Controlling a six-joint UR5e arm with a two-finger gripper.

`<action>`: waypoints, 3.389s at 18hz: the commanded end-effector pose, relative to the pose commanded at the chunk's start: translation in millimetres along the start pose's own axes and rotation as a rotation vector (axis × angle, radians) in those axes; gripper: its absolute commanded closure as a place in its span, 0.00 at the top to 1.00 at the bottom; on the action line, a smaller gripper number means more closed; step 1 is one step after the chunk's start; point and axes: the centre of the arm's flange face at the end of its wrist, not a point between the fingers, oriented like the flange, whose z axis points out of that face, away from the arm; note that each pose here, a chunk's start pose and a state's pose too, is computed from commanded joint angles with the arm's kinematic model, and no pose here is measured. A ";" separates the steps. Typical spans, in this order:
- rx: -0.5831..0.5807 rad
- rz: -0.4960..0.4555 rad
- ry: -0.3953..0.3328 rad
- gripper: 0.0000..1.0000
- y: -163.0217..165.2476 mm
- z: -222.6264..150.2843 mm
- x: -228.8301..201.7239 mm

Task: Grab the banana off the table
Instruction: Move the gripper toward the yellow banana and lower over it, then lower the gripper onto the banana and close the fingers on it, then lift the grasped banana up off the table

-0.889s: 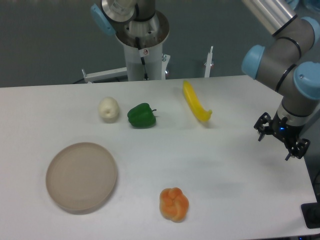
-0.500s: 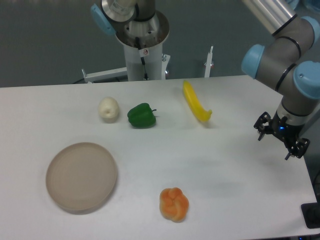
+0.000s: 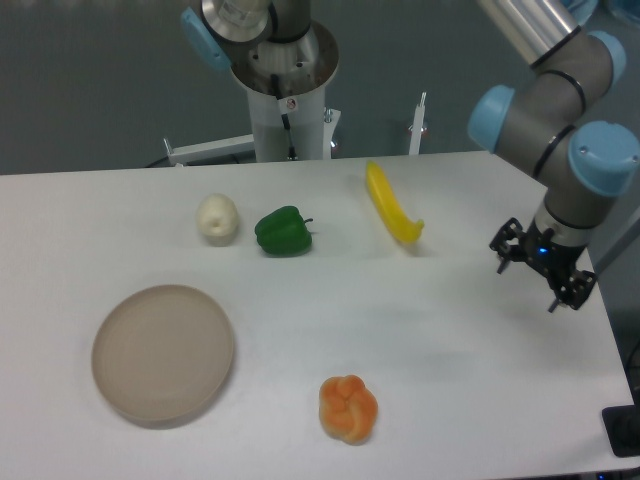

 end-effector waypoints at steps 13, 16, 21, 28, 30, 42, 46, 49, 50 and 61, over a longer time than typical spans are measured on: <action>-0.009 0.026 0.056 1.00 -14.8 14.9 141.9; -0.029 0.066 0.061 1.00 -10.2 16.6 142.8; -0.031 0.082 0.087 1.00 -5.6 31.0 140.4; -0.052 0.108 0.103 1.00 -4.7 53.1 136.4; -0.077 0.110 0.119 1.00 -2.3 60.0 138.5; -0.090 0.114 0.123 0.10 -6.6 62.4 133.9; -0.129 0.119 0.123 0.05 -5.4 42.0 121.0; -0.141 0.108 0.134 0.05 -8.0 2.4 97.9; -0.141 0.105 0.127 0.05 -9.3 -11.1 89.7; -0.084 0.005 0.023 0.05 -29.6 -110.7 29.8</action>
